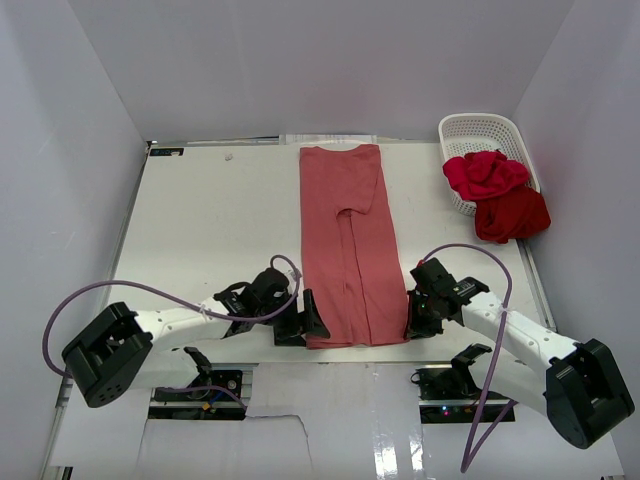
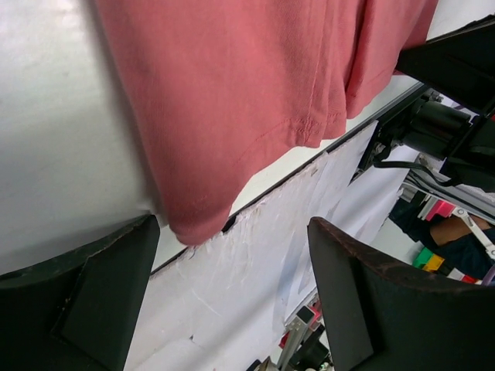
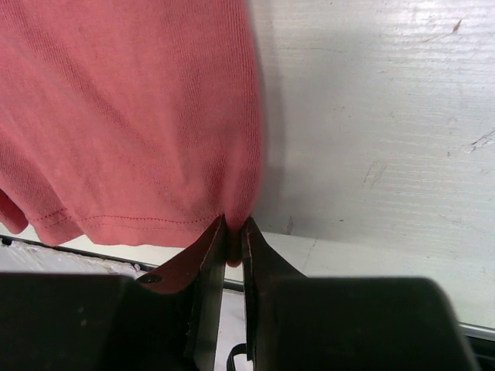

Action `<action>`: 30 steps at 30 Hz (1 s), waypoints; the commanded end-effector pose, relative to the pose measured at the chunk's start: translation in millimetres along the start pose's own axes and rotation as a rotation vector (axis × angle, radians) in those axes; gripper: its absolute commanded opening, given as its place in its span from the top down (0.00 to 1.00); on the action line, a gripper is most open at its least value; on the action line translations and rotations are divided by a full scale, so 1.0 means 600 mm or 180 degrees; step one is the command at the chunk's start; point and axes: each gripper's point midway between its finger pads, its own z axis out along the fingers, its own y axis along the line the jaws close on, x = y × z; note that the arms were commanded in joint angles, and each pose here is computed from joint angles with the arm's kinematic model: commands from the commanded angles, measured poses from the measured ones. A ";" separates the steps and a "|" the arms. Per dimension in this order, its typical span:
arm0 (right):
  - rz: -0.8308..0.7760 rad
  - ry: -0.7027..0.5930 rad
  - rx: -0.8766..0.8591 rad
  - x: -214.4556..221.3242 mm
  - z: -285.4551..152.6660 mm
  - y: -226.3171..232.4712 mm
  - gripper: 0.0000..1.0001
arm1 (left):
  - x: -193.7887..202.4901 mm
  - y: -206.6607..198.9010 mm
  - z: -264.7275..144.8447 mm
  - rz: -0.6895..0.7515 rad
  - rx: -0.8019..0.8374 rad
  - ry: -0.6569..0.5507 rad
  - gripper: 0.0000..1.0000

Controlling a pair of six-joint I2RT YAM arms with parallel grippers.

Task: Fold and stack the t-shirts
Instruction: Grab the bottom of the folded rectangular tshirt with both arms

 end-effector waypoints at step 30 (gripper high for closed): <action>-0.0025 -0.0114 -0.0125 -0.010 0.004 0.010 0.92 | 0.016 0.100 0.014 -0.0137 -0.0618 -0.0068 0.95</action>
